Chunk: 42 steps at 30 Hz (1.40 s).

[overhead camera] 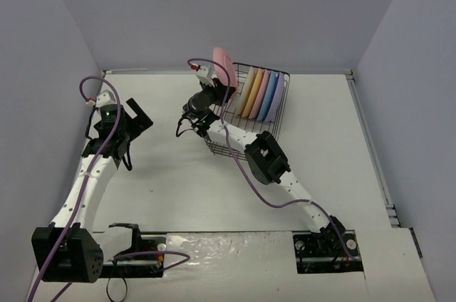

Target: Load the plates into the dish rack

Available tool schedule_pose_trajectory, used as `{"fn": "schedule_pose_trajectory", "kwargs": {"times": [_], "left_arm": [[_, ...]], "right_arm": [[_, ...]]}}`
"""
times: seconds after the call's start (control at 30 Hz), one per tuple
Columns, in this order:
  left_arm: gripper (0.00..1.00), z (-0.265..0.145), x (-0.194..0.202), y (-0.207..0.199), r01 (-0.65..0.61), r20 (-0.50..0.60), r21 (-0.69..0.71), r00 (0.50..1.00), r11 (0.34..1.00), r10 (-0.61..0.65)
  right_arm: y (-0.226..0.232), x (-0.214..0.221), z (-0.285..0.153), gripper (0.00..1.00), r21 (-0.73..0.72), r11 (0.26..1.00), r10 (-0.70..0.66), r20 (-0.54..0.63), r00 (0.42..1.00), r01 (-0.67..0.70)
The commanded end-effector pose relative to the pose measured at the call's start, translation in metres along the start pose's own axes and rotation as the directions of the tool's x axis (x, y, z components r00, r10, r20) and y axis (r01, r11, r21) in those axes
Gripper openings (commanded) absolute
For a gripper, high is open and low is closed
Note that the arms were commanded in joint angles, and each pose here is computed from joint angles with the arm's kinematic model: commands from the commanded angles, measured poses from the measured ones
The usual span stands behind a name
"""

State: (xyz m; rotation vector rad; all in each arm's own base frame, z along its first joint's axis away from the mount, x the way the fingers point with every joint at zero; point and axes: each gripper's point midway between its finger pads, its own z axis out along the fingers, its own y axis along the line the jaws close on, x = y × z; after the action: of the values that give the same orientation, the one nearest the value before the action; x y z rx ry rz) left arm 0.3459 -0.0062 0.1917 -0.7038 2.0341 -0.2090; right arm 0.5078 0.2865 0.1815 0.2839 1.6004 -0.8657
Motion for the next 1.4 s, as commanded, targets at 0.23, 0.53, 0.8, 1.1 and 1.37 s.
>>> {"fn": "schedule_pose_trajectory", "kwargs": {"times": [0.23,0.53,0.8,1.1,1.37], "left_arm": [[0.97,0.001,-0.020,-0.013,-0.001,0.059,0.056,0.998,0.998,-0.002],[0.97,0.005,-0.019,-0.014,-0.001,0.051,0.059,0.999,0.998,-0.002],[0.97,0.004,-0.020,-0.011,-0.001,0.052,0.050,0.999,0.999,-0.002],[0.97,0.006,-0.019,-0.012,0.001,0.046,0.053,0.999,0.999,-0.004],[0.97,0.008,-0.017,-0.012,0.001,0.041,0.055,0.999,0.998,-0.003]], "right_arm": [[-0.077,-0.041,-0.001,0.00,0.215,0.948,0.285,-0.235,0.929,-0.237],[-0.081,-0.054,0.002,0.00,0.207,0.960,0.231,-0.213,0.949,-0.187],[-0.066,-0.002,0.012,0.00,0.231,0.970,0.141,-0.302,0.943,-0.071],[-0.049,0.024,0.008,0.00,0.234,0.967,0.173,-0.328,0.928,-0.097],[-0.038,0.030,-0.004,0.00,0.202,0.975,0.161,-0.331,0.930,-0.097]]}}
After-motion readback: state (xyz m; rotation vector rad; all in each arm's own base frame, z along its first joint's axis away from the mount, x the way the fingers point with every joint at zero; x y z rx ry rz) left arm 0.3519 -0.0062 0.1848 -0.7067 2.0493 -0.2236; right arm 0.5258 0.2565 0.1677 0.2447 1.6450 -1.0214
